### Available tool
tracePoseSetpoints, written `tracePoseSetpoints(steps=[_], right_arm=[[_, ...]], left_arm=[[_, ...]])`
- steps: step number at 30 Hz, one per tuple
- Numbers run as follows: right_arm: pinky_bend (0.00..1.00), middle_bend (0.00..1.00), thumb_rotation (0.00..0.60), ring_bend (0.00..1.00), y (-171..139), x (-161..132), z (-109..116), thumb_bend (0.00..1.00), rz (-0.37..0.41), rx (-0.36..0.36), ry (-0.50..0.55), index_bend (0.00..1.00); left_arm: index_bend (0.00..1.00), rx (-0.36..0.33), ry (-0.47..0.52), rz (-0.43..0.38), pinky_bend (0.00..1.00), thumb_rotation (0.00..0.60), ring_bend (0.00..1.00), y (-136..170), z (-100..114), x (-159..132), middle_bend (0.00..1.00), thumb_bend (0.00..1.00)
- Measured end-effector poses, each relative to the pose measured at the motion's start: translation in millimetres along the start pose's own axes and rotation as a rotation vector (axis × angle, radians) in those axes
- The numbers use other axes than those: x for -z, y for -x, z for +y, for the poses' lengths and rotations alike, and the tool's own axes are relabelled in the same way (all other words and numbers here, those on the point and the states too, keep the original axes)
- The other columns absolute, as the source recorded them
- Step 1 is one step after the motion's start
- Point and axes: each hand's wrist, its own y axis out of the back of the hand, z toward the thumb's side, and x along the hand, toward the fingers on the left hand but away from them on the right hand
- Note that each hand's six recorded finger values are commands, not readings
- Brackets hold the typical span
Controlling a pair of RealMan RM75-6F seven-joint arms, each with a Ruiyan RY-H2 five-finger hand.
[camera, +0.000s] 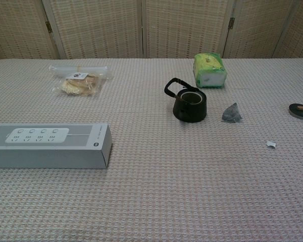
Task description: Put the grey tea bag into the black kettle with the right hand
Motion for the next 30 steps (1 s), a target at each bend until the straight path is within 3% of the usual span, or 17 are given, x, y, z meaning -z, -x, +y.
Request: tracePoseSetpoints(steps=[12, 17, 22, 30], right_arm=[[0.0, 0.0, 0.6, 0.0, 25.2, -2.8, -8.7, 0.23, 0.018, -0.007, 0.008, 0.2], [0.0, 0.0, 0.6, 0.0, 55.8, -11.3, -18.8, 0.32, 0.061, -0.069, -0.001, 0.22], [0.0, 0.0, 0.6, 0.0, 106.3, -24.7, -29.5, 0.35, 0.103, -0.123, 0.003, 0.35], [0.0, 0.0, 0.6, 0.0, 147.9, -38.7, -45.0, 0.35, 0.081, -0.159, 0.046, 0.38]], left_arm=[[0.0, 0.016, 0.017, 0.012, 0.18, 0.6, 0.0, -8.4, -1.3, 2.8, 0.0, 0.27], [0.0, 0.002, 0.036, 0.021, 0.18, 0.6, 0.0, -6.8, 3.7, 7.5, 0.0, 0.27], [0.0, 0.009, 0.05, 0.019, 0.18, 0.6, 0.0, -5.8, 4.1, 9.0, 0.0, 0.27], [0.0, 0.021, 0.07, 0.013, 0.18, 0.6, 0.0, -6.3, 4.6, 11.2, 0.0, 0.27]])
